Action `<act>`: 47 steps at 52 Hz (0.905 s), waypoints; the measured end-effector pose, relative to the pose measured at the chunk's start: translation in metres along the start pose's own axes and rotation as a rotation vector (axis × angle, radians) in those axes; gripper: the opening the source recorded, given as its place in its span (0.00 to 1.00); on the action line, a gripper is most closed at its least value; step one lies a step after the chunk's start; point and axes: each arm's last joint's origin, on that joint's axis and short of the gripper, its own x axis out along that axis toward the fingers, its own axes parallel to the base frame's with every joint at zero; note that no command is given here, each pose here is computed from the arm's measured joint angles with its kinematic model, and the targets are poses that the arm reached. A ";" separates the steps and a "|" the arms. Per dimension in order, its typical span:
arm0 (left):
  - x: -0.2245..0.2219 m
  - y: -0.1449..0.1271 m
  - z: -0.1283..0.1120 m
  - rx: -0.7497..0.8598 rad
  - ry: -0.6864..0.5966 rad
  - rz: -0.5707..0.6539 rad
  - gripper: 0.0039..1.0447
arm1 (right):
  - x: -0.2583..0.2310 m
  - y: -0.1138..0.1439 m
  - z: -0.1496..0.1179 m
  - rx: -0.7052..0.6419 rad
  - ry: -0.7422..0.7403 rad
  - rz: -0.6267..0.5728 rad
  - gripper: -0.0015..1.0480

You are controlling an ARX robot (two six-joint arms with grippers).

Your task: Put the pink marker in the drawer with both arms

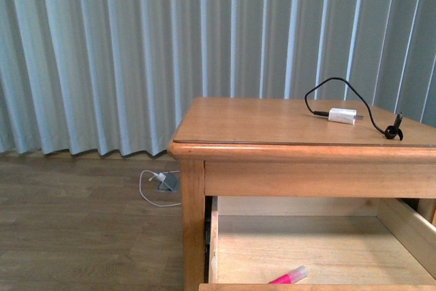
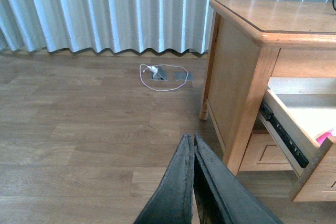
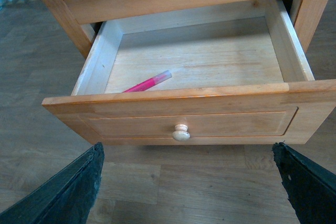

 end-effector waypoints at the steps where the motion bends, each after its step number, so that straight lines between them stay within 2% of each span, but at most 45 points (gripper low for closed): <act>1: 0.000 0.000 0.000 0.000 0.000 0.000 0.04 | 0.000 0.000 0.000 0.000 0.000 0.000 0.92; 4: 0.000 0.000 0.000 0.000 0.000 0.000 0.04 | 0.000 0.000 0.000 0.000 0.000 0.000 0.92; 9: 0.000 0.000 0.000 0.000 0.000 0.000 0.20 | 0.000 0.000 0.000 -0.004 -0.004 -0.006 0.92; 10: 0.000 0.000 0.000 0.000 0.000 0.000 0.24 | 0.000 0.000 -0.001 -0.022 -0.035 -0.029 0.92; 12: 0.000 0.000 0.000 0.000 0.000 0.000 0.34 | 0.004 0.000 -0.003 -0.114 -0.170 -0.165 0.92; 15: 0.000 0.000 0.000 0.000 0.000 0.000 0.44 | 0.004 -0.001 -0.001 -0.162 -0.196 -0.255 0.92; 20: 0.000 0.000 0.000 0.000 0.000 0.000 0.60 | 0.010 -0.004 -0.003 -0.197 -0.070 -0.256 0.92; 26: 0.000 0.000 0.000 0.000 0.000 0.000 0.81 | 0.028 -0.006 -0.011 -0.196 0.137 -0.158 0.92; 31: 0.000 0.000 0.000 0.000 0.000 0.000 0.96 | 0.047 -0.008 -0.012 -0.207 0.232 -0.114 0.92; 37: 0.000 0.000 0.000 0.000 0.000 0.000 0.95 | 0.083 -0.010 -0.007 -0.249 0.299 -0.132 0.92; 47: 0.000 0.000 0.000 0.000 0.000 0.000 0.95 | 0.142 -0.016 -0.016 -0.234 0.406 -0.160 0.92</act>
